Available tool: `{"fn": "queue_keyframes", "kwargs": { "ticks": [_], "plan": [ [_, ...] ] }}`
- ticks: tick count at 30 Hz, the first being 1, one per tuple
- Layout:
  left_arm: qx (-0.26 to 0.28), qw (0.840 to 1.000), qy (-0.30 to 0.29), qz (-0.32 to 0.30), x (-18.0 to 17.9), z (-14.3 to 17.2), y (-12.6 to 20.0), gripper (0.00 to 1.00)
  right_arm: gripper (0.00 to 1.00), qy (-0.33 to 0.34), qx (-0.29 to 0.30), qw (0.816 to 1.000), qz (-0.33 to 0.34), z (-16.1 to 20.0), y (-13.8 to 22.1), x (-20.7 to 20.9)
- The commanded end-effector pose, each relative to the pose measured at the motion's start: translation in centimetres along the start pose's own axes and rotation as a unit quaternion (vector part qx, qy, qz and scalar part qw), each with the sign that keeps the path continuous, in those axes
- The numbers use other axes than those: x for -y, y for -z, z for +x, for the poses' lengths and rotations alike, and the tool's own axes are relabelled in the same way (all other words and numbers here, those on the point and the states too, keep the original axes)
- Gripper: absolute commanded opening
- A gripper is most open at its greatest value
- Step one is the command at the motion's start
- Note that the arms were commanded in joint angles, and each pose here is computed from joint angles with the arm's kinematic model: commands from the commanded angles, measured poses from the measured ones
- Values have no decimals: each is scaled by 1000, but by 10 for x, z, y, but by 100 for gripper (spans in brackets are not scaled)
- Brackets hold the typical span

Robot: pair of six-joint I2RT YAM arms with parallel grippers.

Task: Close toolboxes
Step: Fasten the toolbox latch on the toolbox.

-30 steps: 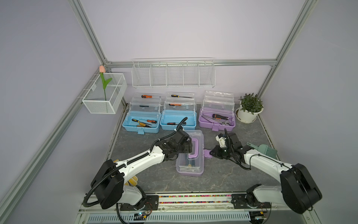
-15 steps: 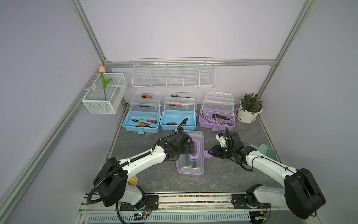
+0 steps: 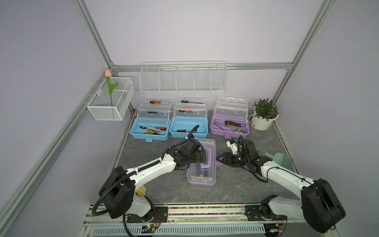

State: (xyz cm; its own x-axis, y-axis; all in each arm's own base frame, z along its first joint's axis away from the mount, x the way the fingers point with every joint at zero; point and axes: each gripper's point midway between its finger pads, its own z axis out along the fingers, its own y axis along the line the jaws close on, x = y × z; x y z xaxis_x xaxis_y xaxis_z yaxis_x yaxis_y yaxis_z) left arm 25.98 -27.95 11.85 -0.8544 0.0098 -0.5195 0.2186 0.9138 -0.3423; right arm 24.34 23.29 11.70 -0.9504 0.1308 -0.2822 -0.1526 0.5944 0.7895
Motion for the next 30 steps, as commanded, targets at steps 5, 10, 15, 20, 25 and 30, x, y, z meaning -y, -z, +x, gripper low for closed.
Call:
{"fn": "queue_keyframes", "kwargs": {
  "ticks": [5,10,15,20,25,30],
  "plan": [
    [-73,995,-17,-62,-32,42,-10,99,54,-7,-3,1000,-25,1,-3,-8],
    [-74,994,-18,-81,-37,41,-9,99,49,-9,5,999,-32,-2,-1,-11],
    [-74,994,-13,-76,-34,40,-10,99,35,-14,1,999,-28,-2,-4,-9],
    [-73,993,-4,-88,-37,40,-8,99,30,-19,-8,1000,-21,0,-10,-2],
    [-65,994,5,-92,-37,35,-1,99,27,-19,-21,999,-21,2,-14,-2],
    [-59,990,4,-129,-48,32,10,99,24,-16,-44,999,-16,8,-21,-3]
  ]
}}
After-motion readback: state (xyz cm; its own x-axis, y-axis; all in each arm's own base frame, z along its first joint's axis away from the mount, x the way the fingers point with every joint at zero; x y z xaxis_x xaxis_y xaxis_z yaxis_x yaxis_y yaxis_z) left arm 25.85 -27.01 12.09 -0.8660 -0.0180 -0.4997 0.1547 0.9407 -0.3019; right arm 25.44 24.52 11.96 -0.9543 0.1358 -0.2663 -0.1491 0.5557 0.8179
